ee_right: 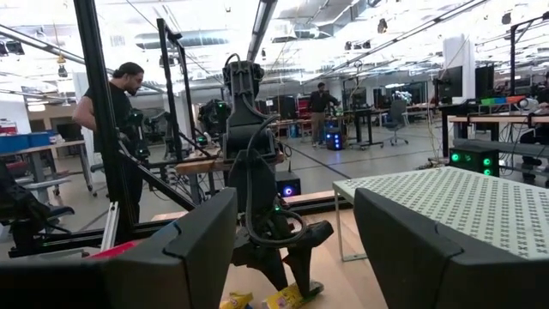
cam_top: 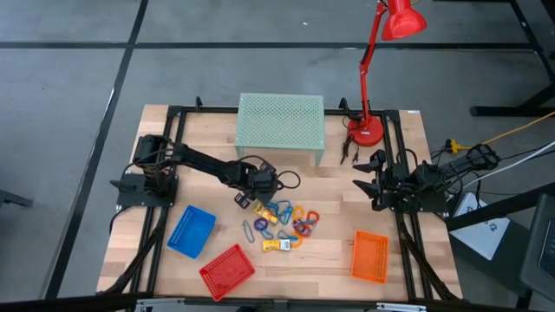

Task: Pick & Place Office Desk Supplies
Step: Put the yellow crayon pack into the blue bin

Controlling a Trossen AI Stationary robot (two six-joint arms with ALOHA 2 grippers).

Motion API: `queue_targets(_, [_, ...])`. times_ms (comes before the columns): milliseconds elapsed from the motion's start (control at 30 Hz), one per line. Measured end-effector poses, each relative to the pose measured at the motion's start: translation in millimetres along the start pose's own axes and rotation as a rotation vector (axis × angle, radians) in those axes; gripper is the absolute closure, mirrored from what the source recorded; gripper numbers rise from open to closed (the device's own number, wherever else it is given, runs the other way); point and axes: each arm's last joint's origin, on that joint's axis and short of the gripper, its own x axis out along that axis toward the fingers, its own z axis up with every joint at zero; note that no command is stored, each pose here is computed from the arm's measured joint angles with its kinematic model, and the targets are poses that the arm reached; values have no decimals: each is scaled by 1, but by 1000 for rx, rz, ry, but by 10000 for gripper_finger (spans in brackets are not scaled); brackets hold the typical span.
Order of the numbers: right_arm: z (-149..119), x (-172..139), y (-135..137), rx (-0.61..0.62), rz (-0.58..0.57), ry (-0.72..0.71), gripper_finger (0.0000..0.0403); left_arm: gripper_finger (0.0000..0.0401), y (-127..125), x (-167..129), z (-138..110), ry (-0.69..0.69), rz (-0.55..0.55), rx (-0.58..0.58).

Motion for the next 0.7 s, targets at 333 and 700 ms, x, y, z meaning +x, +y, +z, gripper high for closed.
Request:
queue_targets(333, [0, 0, 0, 2, 0, 0, 167, 318, 1, 2, -3, -4, -27, -70])
queue_targets(700, [0, 0, 0, 1, 0, 0, 167, 333, 6, -55, -4, -155, -32, -235])
